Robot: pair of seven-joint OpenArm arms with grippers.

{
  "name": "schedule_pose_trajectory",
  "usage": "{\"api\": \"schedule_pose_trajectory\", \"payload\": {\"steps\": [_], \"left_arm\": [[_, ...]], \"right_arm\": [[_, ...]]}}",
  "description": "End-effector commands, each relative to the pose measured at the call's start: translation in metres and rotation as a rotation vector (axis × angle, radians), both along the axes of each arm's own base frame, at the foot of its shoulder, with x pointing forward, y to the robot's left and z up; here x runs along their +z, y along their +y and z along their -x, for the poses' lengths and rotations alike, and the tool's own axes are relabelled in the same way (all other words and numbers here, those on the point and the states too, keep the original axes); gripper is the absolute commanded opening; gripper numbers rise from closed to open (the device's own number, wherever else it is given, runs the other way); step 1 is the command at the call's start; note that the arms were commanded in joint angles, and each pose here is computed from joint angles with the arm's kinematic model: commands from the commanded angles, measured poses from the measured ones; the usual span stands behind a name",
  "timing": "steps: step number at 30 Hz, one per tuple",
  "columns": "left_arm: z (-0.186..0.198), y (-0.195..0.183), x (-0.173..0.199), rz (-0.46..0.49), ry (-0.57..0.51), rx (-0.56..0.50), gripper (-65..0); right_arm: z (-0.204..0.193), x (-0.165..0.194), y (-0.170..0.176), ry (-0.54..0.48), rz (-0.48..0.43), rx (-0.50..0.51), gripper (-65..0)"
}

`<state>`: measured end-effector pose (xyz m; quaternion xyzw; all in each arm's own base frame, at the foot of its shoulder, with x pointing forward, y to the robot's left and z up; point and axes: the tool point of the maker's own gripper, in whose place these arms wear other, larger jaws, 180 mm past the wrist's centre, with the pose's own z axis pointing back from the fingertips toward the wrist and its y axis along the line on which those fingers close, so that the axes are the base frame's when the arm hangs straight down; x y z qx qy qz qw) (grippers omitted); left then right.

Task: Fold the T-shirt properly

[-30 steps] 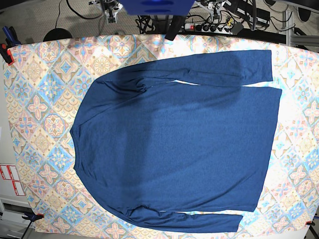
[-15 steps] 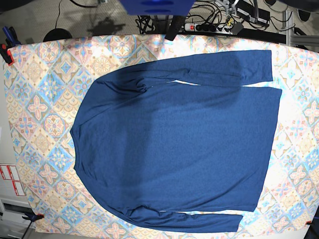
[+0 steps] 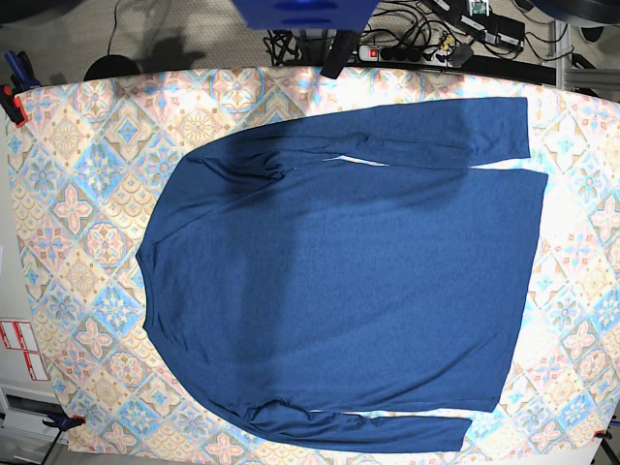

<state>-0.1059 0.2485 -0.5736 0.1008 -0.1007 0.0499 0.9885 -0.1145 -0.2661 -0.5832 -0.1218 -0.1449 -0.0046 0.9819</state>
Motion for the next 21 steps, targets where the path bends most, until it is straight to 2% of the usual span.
{"api": "schedule_pose_trajectory", "payload": {"steps": [1, 7, 12, 19, 21], "left_arm": [[0.004, 0.001, 0.008, -0.003, -0.01, -0.011, -64.4], [-0.005, -0.035, 0.033, 0.077, -0.07, -0.126, -64.4], [-0.014, -0.054, 0.065, 0.116, -0.137, -0.156, -64.4], [-0.059, -0.07, 0.112, 0.142, -0.293, -0.188, -64.0], [-0.072, -0.074, 0.119, 0.148, -0.305, -0.191, -63.5]], "right_arm": [[0.016, 0.01, -0.007, 0.014, 0.018, 0.007, -64.3], [-0.004, 0.046, -0.008, -0.091, 0.032, 0.07, -64.3], [-0.027, 0.082, -0.01, -0.189, 0.053, 0.116, -64.4], [-0.077, 0.139, -0.01, -0.36, 0.092, 0.177, -64.3], [-0.096, 0.151, -0.005, -0.414, 0.094, 0.199, -64.3]]}}
